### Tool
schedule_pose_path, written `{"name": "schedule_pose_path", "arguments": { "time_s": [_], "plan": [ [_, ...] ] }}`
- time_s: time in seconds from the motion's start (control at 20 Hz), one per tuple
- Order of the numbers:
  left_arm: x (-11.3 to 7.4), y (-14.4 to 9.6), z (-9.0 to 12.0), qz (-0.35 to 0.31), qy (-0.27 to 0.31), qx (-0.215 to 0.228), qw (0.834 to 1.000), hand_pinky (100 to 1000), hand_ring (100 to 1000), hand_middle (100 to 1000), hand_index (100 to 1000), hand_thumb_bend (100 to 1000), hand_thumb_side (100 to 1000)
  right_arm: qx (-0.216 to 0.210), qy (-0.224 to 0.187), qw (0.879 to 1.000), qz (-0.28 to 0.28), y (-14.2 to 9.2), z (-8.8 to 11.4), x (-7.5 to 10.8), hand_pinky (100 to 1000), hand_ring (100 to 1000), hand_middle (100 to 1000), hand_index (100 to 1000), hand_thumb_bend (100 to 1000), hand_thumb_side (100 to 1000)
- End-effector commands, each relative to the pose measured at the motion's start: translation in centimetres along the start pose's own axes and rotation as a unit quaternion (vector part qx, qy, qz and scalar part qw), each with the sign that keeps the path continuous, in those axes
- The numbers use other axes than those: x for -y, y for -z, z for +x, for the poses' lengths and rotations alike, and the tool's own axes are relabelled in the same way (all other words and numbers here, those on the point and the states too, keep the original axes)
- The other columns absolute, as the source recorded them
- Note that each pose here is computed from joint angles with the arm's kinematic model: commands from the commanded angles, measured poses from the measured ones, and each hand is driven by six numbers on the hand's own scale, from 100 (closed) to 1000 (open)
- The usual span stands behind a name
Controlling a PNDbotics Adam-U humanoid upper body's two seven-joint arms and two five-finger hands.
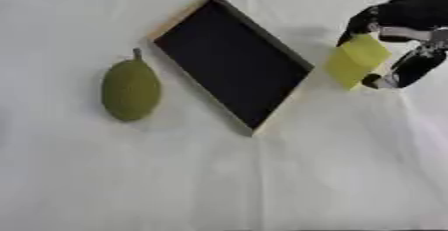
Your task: Pick up objects on the table and place them in the box.
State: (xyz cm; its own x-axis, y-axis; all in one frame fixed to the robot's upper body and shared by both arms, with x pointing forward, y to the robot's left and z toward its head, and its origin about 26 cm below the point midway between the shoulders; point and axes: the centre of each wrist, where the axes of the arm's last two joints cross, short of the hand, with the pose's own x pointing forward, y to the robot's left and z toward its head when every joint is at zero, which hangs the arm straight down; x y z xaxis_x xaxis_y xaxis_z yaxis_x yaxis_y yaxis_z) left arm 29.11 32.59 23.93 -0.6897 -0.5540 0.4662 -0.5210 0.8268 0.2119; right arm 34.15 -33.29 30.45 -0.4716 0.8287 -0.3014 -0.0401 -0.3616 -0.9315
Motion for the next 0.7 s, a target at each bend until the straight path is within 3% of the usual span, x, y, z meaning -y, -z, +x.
{"name": "schedule_pose_path", "arguments": {
  "time_s": [0.05, 0.3, 0.35, 0.7],
  "plan": [
    [-0.3, 0.4, 0.4, 0.000, 0.001, 0.013, 1.000, 855, 884, 895, 1000, 364, 776, -0.006, -0.003, 1.000, -0.018, -0.4, -0.3, 0.8, 830, 796, 611, 660, 255, 100],
    [-0.3, 0.3, 0.4, 0.000, 0.002, 0.012, 1.000, 854, 884, 896, 1000, 363, 776, 0.010, 0.005, 0.997, -0.074, -1.2, 0.8, 2.4, 817, 746, 579, 633, 206, 100],
    [-0.3, 0.3, 0.4, 0.000, 0.003, 0.012, 1.000, 854, 884, 896, 1000, 363, 776, 0.013, 0.004, 0.996, -0.087, -1.5, 1.1, 3.0, 809, 717, 557, 614, 150, 113],
    [-0.4, 0.3, 0.4, -0.002, 0.004, 0.014, 1.000, 854, 884, 896, 1000, 366, 772, 0.061, -0.018, 0.986, -0.152, -3.7, 5.0, 6.9, 792, 673, 553, 622, 154, 100]
  ]
}}
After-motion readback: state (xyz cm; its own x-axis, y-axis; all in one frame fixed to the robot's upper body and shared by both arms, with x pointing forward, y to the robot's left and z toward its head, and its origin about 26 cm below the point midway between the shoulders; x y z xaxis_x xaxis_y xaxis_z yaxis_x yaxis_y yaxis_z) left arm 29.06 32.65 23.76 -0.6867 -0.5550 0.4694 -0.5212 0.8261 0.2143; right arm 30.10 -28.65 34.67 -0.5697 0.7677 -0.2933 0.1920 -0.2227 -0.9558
